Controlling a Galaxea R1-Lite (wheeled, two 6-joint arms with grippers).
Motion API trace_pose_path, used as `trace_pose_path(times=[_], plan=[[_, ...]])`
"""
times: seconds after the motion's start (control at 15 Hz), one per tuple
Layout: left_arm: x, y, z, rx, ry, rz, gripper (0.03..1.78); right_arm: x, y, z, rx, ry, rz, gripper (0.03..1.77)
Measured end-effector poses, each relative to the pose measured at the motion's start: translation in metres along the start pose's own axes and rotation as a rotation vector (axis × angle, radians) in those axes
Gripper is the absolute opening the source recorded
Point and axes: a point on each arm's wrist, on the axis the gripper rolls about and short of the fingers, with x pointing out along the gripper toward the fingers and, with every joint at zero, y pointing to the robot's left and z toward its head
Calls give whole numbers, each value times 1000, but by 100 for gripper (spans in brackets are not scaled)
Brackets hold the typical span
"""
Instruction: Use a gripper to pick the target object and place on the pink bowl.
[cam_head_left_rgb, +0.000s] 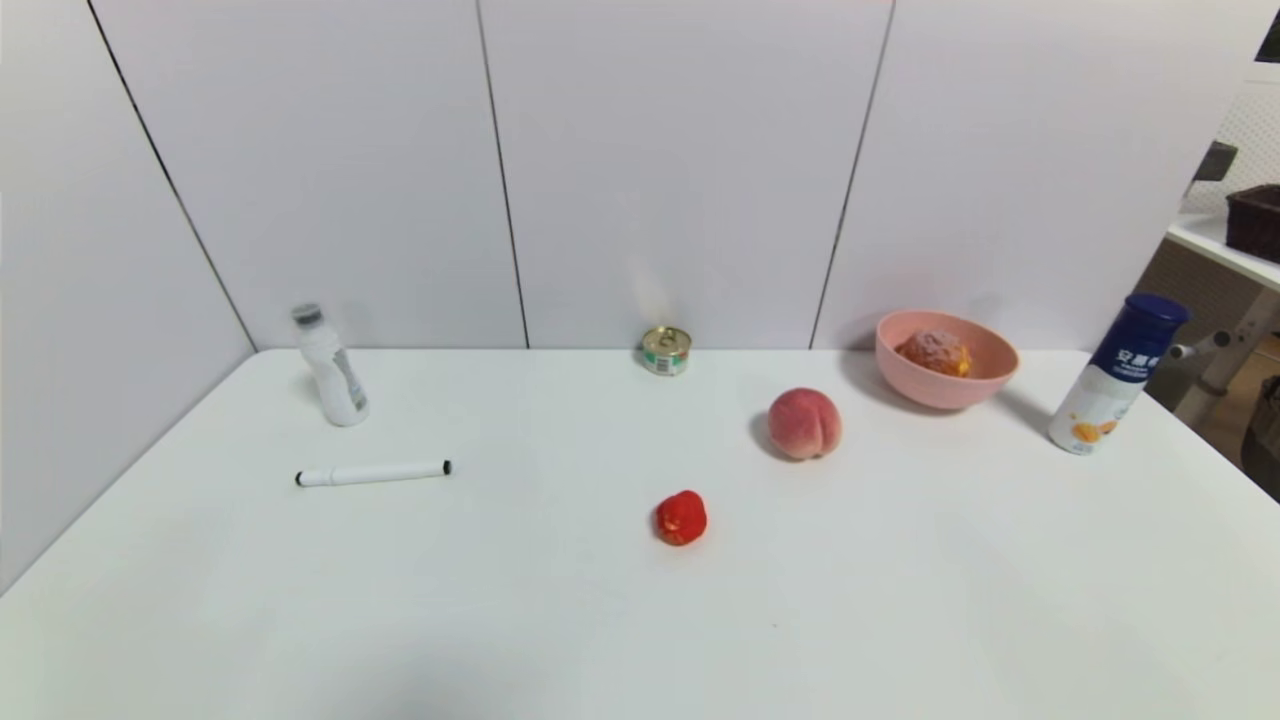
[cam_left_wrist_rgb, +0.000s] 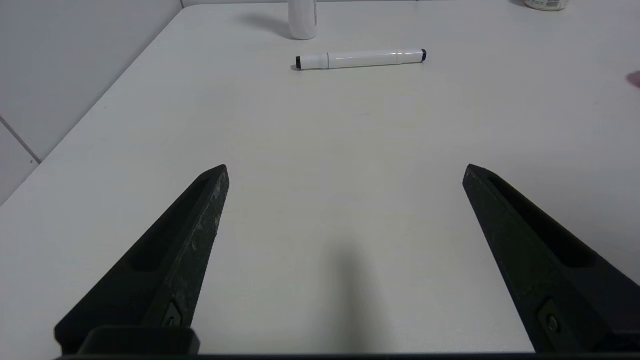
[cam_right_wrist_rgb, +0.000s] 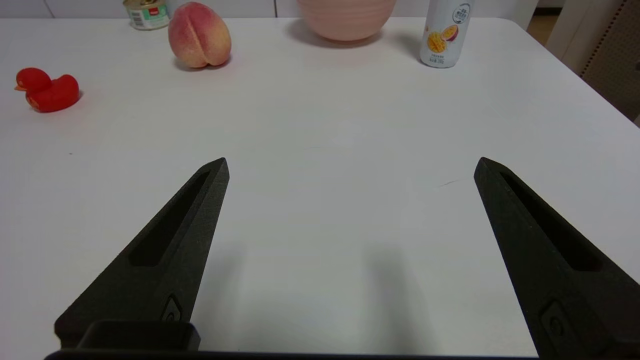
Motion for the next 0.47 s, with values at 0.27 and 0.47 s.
trace_pose_path(times=[0.27,0.47], plan=[[0,0,0,0,0,0,169,0,0,0,3,0,-3,169],[0,0,0,0,0,0,169,0,0,0,3,0,-2,169]])
